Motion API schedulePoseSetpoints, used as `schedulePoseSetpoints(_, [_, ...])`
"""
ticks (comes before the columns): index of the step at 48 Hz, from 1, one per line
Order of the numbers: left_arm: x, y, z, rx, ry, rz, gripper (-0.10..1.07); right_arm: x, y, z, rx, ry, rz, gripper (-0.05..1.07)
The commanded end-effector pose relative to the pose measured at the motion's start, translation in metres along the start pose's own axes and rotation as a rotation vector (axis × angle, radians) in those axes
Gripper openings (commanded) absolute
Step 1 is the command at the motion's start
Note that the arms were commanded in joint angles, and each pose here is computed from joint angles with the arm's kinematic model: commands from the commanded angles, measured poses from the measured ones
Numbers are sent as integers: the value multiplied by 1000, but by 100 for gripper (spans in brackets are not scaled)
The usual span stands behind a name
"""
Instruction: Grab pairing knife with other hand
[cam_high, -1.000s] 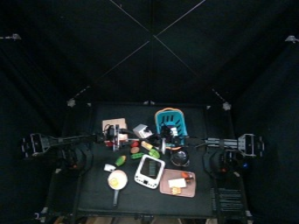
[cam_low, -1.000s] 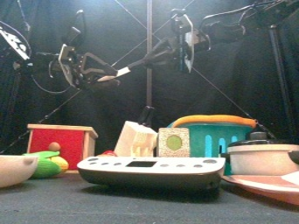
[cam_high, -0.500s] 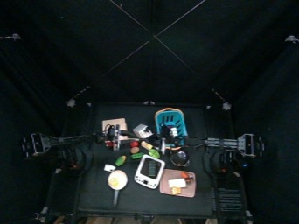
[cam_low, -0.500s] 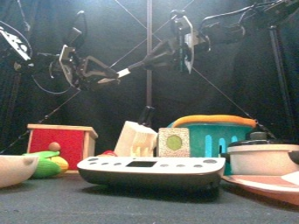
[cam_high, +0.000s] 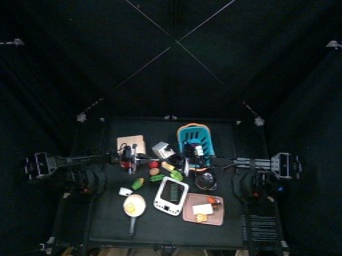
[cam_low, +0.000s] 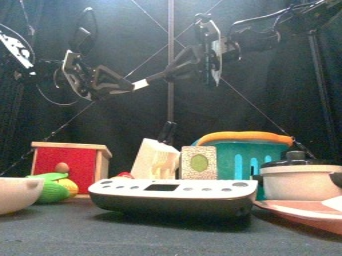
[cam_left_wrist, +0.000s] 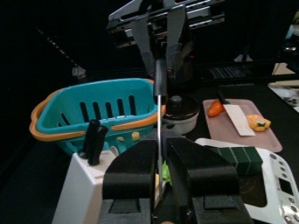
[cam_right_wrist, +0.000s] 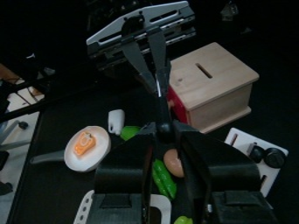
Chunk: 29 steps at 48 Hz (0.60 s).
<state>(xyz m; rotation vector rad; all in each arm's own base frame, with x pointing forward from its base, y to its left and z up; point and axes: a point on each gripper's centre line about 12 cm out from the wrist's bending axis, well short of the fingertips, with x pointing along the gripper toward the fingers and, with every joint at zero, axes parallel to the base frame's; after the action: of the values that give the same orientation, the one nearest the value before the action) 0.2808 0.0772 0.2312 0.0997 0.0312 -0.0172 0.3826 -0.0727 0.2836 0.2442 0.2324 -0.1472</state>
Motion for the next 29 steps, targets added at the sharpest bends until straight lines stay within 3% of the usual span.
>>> schedulePoseSetpoints(1, [-1, 1, 7, 15, -27, 1, 51, -3, 3, 9, -4, -28, 11, 76])
schedulePoseSetpoints(10, [-6, -1, 9, 16, -32, 5, 51, 0, 5, 5, -8, -16, 15, 106])
schedulePoseSetpoints(29, [-8, -2, 5, 11, -25, 5, 51, 1, 6, 2, -23, -6, 19, 103])
